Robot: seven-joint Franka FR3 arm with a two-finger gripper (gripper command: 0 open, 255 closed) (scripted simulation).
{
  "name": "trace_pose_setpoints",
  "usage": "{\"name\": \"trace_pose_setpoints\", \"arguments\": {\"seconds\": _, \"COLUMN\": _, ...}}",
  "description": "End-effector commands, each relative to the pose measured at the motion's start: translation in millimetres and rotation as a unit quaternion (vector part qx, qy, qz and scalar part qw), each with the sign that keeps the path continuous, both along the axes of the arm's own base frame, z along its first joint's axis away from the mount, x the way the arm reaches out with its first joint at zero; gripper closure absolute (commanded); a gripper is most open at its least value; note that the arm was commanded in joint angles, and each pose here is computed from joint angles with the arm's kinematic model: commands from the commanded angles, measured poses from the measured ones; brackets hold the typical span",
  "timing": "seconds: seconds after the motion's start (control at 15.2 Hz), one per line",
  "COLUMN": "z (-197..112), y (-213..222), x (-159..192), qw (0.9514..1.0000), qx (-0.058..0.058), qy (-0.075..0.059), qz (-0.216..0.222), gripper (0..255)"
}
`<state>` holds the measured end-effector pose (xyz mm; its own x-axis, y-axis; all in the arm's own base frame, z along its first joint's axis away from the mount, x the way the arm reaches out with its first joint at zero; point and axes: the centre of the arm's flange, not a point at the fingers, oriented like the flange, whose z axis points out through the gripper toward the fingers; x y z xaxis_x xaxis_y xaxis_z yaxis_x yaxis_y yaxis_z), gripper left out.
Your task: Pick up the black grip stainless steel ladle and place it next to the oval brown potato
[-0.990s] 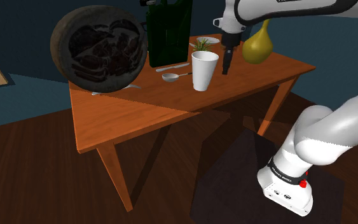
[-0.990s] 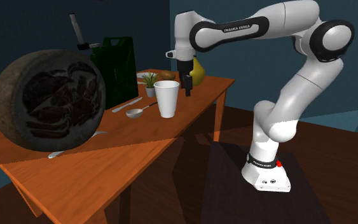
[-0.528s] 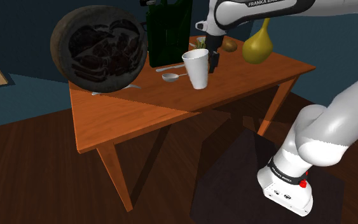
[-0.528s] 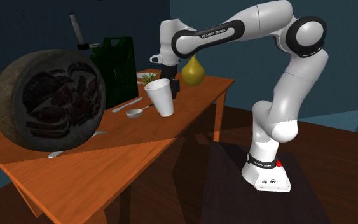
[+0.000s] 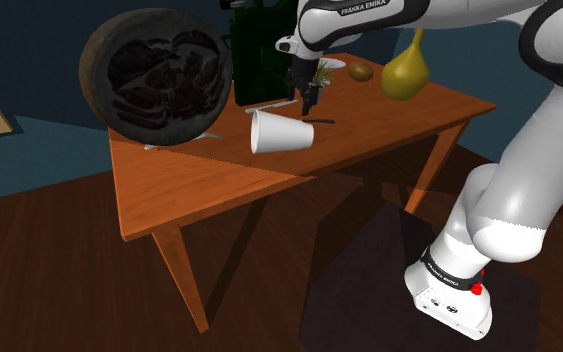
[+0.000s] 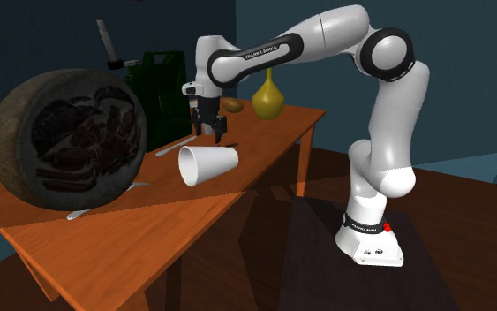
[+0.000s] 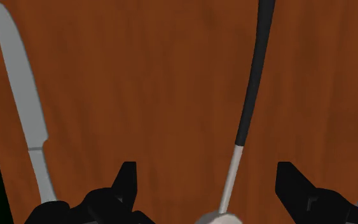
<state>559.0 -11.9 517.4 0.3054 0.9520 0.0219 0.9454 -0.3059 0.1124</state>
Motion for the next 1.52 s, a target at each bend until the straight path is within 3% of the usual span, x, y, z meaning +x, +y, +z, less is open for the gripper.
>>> {"name": "trace_pose_setpoints", "arguments": {"seconds": 0.0, "z": -6, "y": 5, "x": 9, "qw": 0.9998, "qx": 0.001, "qy": -0.002, "qz": 0.02, "gripper": 0}}
{"name": "trace_pose_setpoints", "arguments": {"seconds": 0.4, "z": -40, "y": 4, "x": 14, "qw": 0.9998, "qx": 0.001, "qy": -0.002, "qz": 0.02, "gripper": 0}}
{"name": "trace_pose_setpoints", "arguments": {"seconds": 0.92, "z": -40, "y": 4, "x": 14, "qw": 0.9998, "qx": 0.001, "qy": -0.002, "qz": 0.02, "gripper": 0}}
{"name": "trace_pose_setpoints", "arguments": {"seconds": 0.99, "z": -40, "y": 4, "x": 14, "qw": 0.9998, "qx": 0.001, "qy": -0.002, "qz": 0.02, "gripper": 255}}
{"name": "trace_pose_setpoints", "arguments": {"seconds": 1.45, "z": -40, "y": 4, "x": 14, "qw": 0.9998, "qx": 0.001, "qy": -0.002, "qz": 0.02, "gripper": 255}}
